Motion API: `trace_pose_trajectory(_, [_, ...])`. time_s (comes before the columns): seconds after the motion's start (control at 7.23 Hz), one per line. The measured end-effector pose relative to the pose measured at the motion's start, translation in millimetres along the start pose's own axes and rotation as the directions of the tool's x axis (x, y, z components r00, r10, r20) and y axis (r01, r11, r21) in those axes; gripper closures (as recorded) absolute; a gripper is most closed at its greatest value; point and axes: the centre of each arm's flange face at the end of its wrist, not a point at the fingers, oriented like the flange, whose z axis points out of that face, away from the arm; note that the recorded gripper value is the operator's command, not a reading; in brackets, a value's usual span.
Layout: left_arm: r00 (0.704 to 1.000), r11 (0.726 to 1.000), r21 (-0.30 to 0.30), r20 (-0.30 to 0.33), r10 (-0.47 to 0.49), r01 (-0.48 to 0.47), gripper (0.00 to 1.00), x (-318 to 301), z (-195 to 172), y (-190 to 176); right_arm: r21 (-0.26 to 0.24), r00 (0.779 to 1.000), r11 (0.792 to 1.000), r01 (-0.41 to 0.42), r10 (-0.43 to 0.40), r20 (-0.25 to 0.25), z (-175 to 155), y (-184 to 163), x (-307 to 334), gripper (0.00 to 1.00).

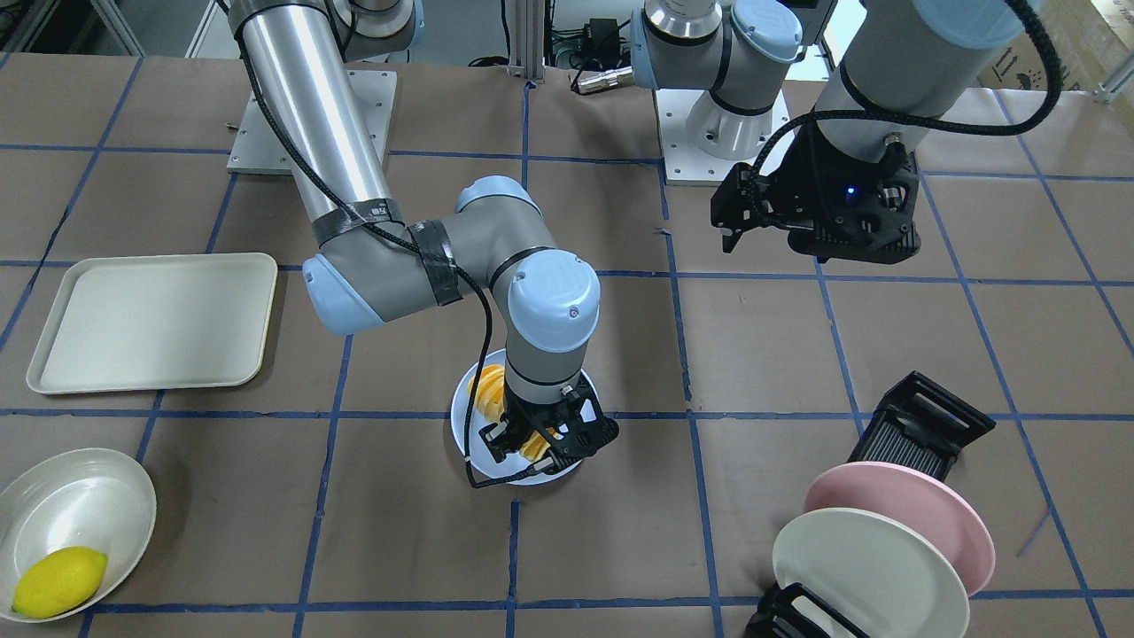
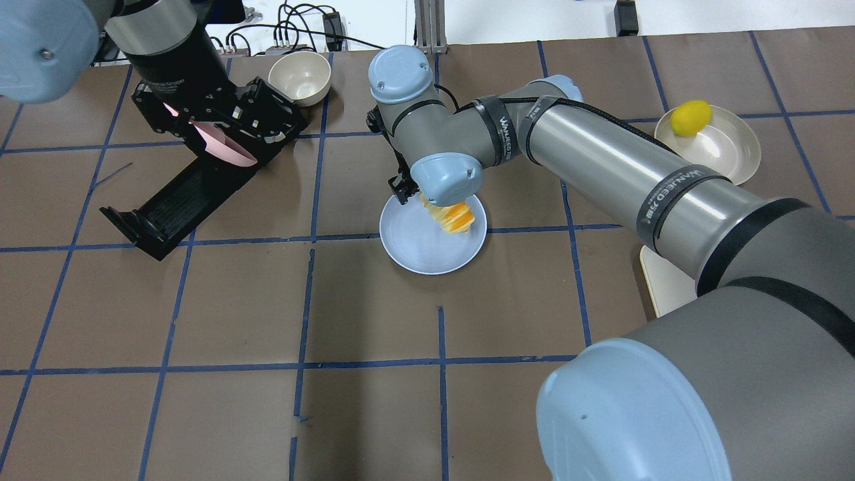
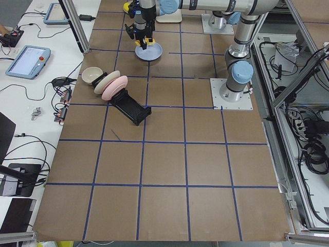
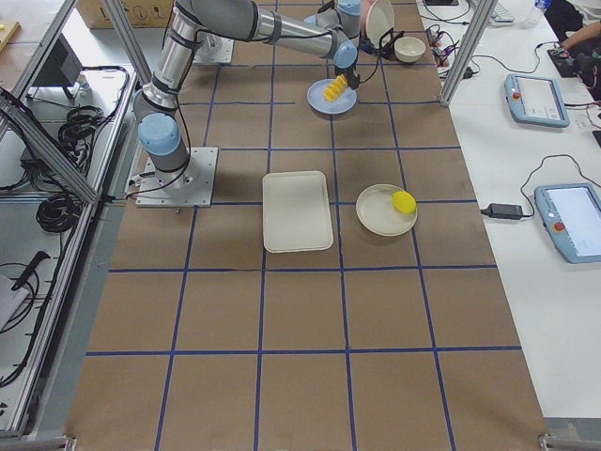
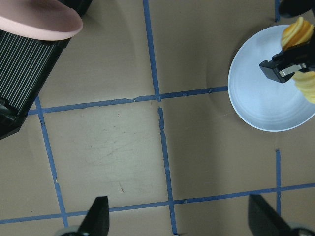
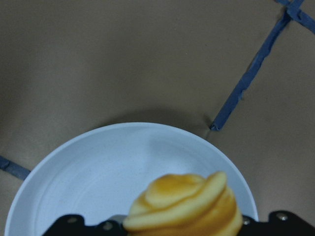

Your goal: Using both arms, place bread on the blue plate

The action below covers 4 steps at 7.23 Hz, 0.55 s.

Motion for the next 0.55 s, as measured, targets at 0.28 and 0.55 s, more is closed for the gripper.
trace_pose_trajectory(0.28, [1.000,1.000,-0.015,0.000,0.005,-0.005,0.00,-3.5,-1.3,2.7,-0.008,1.000,1.000,0.003,-0.003,0.002,2.0,1.2,-1.7,0.00])
trace_pose_trajectory(0.55, [0.999,0.999,-0.024,-0.002,0.043,-0.043,0.00,-5.5,0.1,3.6,-0.009,1.000,1.000,0.004,-0.004,0.002,1.9,1.4,-2.6,0.00])
